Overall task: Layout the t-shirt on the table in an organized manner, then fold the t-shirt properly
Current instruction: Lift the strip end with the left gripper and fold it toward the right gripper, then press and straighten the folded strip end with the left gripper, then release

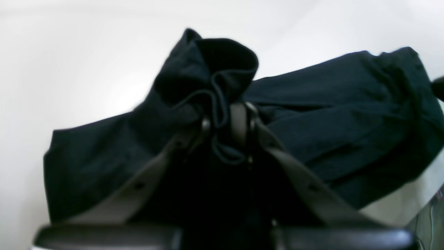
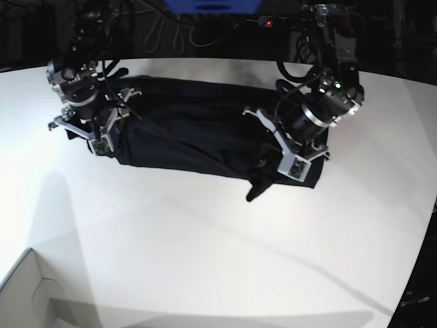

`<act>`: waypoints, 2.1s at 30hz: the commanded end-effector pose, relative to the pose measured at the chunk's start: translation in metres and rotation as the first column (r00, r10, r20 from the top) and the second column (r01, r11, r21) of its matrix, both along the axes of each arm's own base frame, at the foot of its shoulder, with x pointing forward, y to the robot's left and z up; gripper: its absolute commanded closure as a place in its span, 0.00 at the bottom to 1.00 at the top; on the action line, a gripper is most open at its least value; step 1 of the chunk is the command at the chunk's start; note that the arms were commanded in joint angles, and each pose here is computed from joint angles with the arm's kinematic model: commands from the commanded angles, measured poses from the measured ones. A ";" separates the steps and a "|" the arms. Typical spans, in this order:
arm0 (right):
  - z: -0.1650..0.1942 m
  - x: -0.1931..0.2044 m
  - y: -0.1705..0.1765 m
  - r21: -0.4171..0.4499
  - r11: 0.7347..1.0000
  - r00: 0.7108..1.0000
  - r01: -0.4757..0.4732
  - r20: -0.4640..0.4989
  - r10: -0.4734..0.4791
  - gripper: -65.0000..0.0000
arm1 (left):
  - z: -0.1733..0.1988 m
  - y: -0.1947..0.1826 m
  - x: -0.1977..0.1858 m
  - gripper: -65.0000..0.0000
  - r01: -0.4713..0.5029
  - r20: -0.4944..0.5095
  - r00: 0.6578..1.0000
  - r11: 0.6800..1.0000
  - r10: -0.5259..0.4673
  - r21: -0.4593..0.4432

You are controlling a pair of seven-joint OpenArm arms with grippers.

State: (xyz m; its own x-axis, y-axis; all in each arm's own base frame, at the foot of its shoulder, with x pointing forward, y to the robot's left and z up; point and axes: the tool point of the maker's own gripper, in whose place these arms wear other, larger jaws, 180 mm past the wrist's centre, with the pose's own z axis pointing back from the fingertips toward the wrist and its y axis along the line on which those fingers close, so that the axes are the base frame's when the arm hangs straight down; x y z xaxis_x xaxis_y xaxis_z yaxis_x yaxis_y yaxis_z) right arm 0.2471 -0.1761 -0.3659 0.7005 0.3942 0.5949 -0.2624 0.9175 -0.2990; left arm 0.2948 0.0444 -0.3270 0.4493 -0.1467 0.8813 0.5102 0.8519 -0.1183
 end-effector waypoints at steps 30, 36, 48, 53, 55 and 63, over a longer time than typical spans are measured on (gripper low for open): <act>0.013 0.007 -0.044 -0.030 0.989 0.990 0.142 0.027 -0.141 0.44 | 0.011 -0.043 -0.007 0.64 0.121 0.006 0.992 0.976 -0.122 -0.183; -0.005 0.005 -0.051 -0.035 0.981 0.977 0.190 -0.090 -0.192 0.44 | 0.048 0.014 0.006 0.64 0.002 0.099 0.995 0.979 0.019 -0.202; -0.003 0.014 -0.048 -0.029 0.982 0.977 0.188 -0.095 -0.190 0.39 | 0.018 0.097 0.016 0.64 -0.203 0.021 0.978 0.963 0.209 -0.178; -0.014 0.017 -0.041 -0.009 0.985 0.978 0.169 -0.125 -0.169 0.39 | -0.003 0.031 0.006 0.64 -0.042 -0.049 0.998 0.978 0.033 -0.206; -0.015 0.017 -0.040 -0.008 0.986 0.977 0.167 -0.129 -0.167 0.39 | -0.015 0.003 -0.003 0.64 0.028 -0.086 0.995 0.975 -0.048 -0.221; -0.013 0.017 -0.041 -0.011 0.985 0.978 0.170 -0.121 -0.170 0.39 | -0.028 -0.045 -0.028 0.64 0.180 -0.116 0.973 0.968 -0.201 -0.174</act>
State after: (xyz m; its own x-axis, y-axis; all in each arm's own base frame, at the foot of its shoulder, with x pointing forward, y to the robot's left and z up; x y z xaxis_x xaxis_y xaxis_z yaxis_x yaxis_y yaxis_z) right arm 0.2548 -0.2144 -0.3905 0.8466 0.2604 0.4642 -0.1514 0.9539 -0.2590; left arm 0.2606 0.0008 -0.3699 0.5754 -0.1374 0.8063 0.6234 0.7118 -0.3236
